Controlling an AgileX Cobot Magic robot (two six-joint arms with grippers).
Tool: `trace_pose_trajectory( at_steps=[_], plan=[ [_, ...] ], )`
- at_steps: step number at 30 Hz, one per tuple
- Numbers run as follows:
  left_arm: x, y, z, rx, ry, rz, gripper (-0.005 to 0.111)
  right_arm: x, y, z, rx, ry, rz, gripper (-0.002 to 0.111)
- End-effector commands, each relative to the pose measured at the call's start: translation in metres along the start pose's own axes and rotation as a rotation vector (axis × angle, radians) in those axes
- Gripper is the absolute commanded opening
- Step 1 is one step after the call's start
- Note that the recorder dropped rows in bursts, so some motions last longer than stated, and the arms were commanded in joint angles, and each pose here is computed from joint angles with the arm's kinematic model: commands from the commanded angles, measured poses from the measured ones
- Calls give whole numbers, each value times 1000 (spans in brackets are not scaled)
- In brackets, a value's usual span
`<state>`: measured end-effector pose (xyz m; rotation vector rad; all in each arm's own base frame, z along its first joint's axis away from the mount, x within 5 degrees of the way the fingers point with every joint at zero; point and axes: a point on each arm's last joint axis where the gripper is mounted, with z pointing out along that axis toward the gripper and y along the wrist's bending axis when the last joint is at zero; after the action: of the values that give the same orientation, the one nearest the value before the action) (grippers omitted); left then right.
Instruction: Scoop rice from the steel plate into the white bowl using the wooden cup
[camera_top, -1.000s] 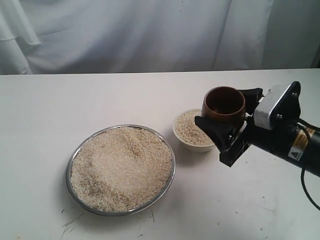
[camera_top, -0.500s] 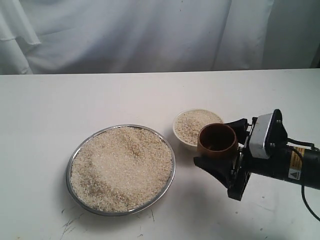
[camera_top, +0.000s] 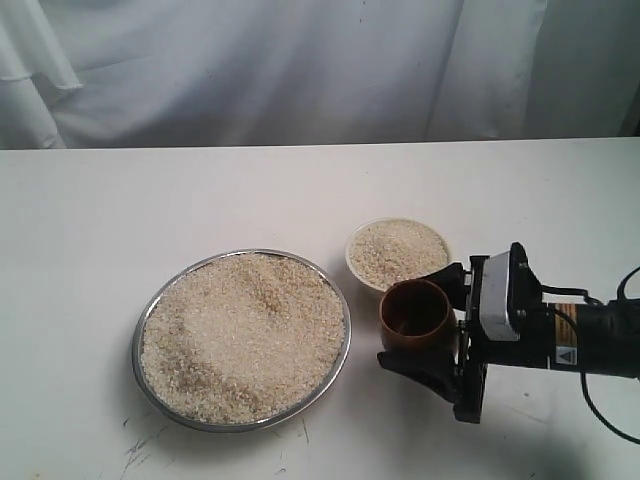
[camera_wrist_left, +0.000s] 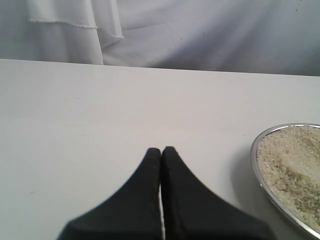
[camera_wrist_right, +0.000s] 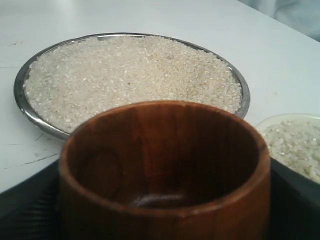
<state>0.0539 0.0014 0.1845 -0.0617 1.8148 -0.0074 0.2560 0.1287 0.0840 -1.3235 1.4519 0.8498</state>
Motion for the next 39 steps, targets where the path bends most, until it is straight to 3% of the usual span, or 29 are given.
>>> trace_pose_trajectory(
  at_steps=[1,12,23,39],
  plan=[
    [0,0,0,3,-13,2,0,3,-8,1,-5,-22,-10,0],
    [0,0,0,3,-13,2,0,14,-25,12,-66,-21,31,0],
    [0,0,0,3,-13,2,0,20,-15,13,-205,4,-14,0],
    [0,0,0,3,-13,2,0,21,-11,12,-251,13,-18,0]
  ],
)
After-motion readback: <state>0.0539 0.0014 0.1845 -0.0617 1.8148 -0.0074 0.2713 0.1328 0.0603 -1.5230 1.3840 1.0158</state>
